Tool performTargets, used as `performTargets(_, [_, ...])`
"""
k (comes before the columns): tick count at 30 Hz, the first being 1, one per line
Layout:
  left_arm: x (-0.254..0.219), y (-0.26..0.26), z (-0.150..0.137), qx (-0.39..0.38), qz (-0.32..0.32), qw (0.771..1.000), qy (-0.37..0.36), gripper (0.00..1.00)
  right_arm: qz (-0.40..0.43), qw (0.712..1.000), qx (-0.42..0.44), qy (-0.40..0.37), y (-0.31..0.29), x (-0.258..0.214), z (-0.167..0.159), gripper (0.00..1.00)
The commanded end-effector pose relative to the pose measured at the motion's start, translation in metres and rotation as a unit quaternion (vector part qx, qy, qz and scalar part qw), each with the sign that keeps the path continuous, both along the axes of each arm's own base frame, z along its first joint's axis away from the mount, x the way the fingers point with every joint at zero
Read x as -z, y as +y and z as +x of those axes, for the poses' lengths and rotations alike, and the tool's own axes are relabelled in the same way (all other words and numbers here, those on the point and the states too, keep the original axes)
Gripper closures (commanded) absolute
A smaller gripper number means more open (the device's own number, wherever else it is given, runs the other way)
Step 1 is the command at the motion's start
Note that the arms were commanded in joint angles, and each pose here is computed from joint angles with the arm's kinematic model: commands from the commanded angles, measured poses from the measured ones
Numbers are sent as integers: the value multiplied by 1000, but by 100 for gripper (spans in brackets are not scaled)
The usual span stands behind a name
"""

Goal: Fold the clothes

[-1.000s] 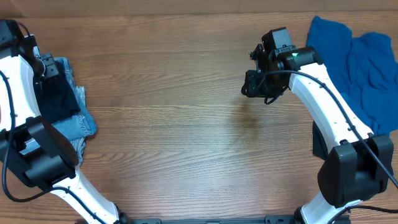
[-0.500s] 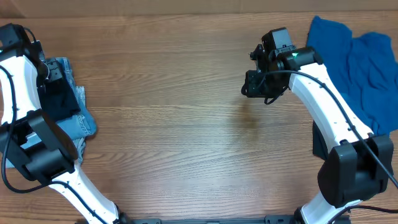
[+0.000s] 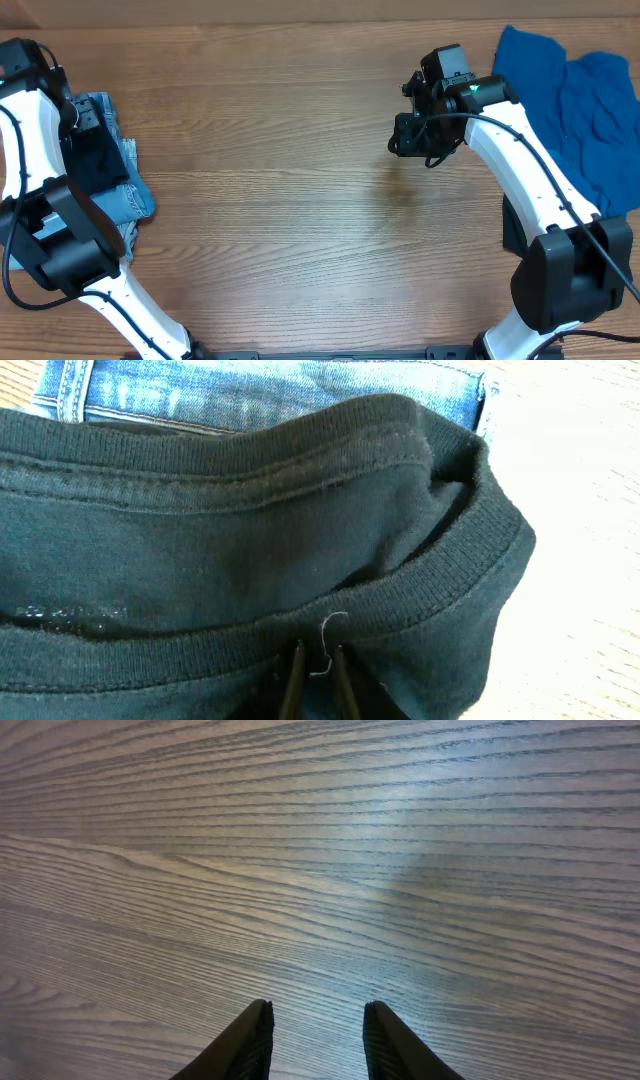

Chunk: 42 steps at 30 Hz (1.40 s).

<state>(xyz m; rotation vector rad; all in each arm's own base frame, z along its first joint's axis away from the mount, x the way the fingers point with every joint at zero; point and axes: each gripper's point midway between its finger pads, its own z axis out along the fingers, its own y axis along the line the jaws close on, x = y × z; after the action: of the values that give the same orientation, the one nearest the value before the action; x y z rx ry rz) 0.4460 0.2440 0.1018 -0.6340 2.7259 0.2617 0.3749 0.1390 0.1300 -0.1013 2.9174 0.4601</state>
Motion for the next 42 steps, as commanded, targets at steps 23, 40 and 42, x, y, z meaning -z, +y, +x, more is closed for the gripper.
performTargets(23, [3, -13, 3, 15, -38, 999, -20, 96, -1, 1000, 1, -14, -2, -10, 2, 66])
performTargets(40, [-156, -121, 10, 169, -38, 973, -149, 96, -2, 1000, 1, -10, -2, -10, 1, 66])
performTargets(42, [-153, -151, 9, 203, -44, 969, -131, 96, -4, 1000, 1, -5, -3, -9, -2, 66])
